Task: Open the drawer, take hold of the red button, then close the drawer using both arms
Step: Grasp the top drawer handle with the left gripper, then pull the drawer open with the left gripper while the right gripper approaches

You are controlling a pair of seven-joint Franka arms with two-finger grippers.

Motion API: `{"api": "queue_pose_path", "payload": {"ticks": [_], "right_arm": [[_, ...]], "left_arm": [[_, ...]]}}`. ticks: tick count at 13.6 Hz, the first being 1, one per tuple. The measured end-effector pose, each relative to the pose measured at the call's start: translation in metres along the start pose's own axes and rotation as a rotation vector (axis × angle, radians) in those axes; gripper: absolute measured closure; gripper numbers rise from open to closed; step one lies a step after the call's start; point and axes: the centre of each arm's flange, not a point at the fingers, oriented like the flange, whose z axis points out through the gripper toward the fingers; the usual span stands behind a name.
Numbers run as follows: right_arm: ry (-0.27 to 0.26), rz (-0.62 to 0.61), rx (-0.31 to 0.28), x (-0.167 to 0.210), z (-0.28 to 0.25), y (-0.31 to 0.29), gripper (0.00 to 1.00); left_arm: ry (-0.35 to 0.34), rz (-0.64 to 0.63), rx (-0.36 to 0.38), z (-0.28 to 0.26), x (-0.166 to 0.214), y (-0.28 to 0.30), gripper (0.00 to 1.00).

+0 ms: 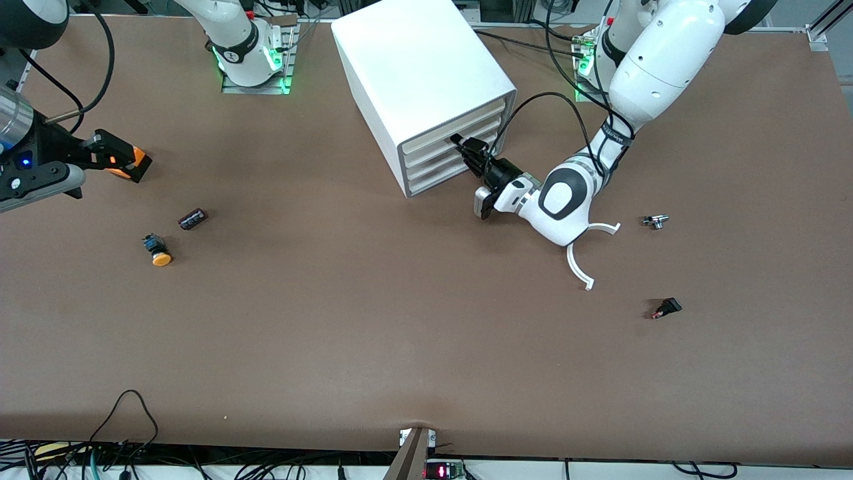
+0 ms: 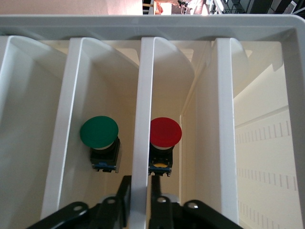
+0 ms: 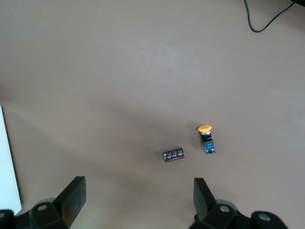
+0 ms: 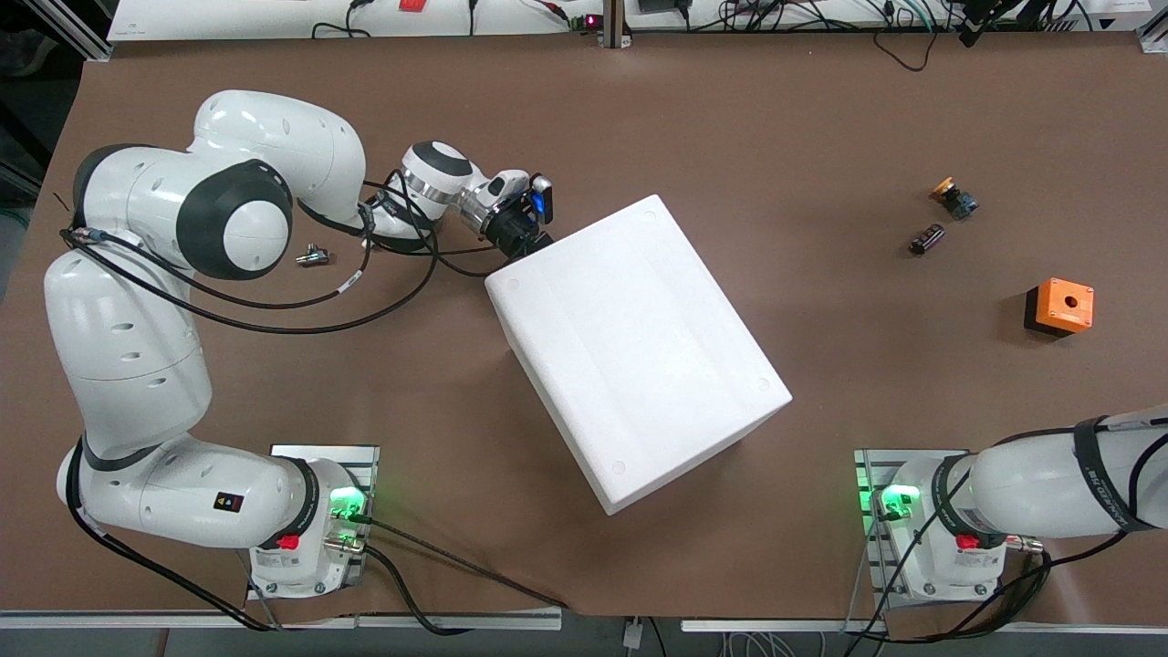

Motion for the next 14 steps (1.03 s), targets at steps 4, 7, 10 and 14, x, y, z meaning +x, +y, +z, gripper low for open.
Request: {"api": "queue_pose_path", "payload": {"ticks": [4,7,10,14], "right_arm": [[0.004,0.000,-0.001,0.000,-0.001,0.000,0.00],[0.008,-0.003,0.002,0.002,-0.001,-0.002,0.00],[0.028,-0.010,0.035,0.009,0.004,-0.009,0.00],[0.012,-0.009,0.047,0.018,0.021,-0.007,0.00]], "left_arm": [[0.000,0.009,0.000,0.000,0.000,0.000,0.85],[0.003,0.010,0.001,-0.002,0.000,0.000,0.85],[0.020,0.015,0.013,-0.013,0.001,0.002,0.85],[0.062,0.019,0.027,-0.039,0.001,0.003,0.85]]}}
